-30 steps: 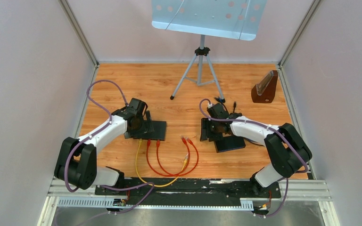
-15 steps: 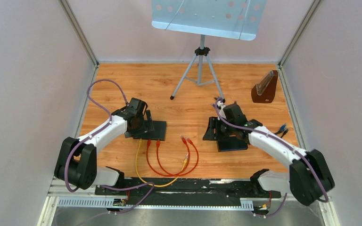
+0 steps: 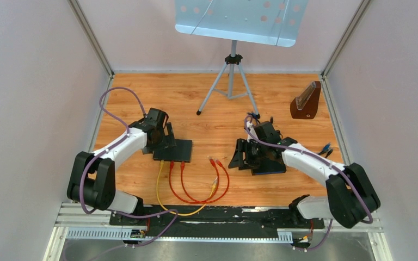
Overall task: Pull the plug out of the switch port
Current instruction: Move the switch port to the center of the board.
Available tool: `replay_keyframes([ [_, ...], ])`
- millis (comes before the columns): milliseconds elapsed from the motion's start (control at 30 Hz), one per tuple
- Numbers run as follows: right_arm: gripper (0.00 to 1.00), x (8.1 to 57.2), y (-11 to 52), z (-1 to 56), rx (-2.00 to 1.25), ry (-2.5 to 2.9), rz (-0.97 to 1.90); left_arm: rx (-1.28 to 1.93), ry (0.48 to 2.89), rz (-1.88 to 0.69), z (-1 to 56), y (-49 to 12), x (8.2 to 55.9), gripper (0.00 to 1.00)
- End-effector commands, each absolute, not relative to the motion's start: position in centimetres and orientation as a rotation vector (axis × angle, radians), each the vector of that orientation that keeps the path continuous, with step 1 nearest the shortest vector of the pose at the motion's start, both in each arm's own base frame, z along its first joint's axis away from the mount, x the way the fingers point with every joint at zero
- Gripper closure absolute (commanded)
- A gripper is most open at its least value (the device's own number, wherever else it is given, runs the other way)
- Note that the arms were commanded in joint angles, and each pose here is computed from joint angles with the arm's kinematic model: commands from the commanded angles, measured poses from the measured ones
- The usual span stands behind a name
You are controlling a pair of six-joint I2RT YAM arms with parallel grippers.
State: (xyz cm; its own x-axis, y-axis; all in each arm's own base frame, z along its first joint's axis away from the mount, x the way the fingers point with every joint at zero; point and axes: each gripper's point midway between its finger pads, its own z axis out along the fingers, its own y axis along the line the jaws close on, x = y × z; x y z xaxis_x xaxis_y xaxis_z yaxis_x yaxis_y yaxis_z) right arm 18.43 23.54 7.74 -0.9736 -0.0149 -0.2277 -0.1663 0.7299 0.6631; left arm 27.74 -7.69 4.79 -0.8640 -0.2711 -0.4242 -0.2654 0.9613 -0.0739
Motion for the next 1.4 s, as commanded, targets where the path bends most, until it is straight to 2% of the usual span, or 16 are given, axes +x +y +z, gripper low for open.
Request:
replay_keyframes([
  [0,0.38,22.3,28.3,11.6,-0.232,2.581,1.237,-0.378,2.605,0.035,6.7,-6.6,29.6,0.0],
  [300,0.35,27.2,34.4,9.3,-0.236,2.642,1.299,-0.412,2.732,-0.074,2.4,-7.6,28.2,0.0],
  [500,0.36,26.9,38.5,6.0,-0.345,2.719,1.333,-0.419,2.733,-0.182,2.5,-8.5,26.6,0.03],
  [633,0.35,27.0,39.7,4.8,-0.396,2.735,1.35,-0.397,2.726,-0.409,3.0,-11.0,25.2,0.06],
  [833,0.37,25.9,39.2,3.8,-0.462,2.781,1.334,-0.379,2.708,-0.65,3.6,-13.5,22.6,0.11],
  [1033,0.38,22.0,36.4,2.7,-0.471,2.842,1.209,-0.352,2.703,-0.73,4.3,-15.4,20.0,0.11],
  [1200,0.38,17.9,35.4,2.1,-0.511,2.873,1.158,-0.337,2.751,-0.707,3.6,-16.6,17.6,0.1],
  [1367,0.35,18.2,34.1,2.8,-0.487,2.834,1.036,-0.335,2.739,-0.64,4.0,-15.9,17.0,0.1],
])
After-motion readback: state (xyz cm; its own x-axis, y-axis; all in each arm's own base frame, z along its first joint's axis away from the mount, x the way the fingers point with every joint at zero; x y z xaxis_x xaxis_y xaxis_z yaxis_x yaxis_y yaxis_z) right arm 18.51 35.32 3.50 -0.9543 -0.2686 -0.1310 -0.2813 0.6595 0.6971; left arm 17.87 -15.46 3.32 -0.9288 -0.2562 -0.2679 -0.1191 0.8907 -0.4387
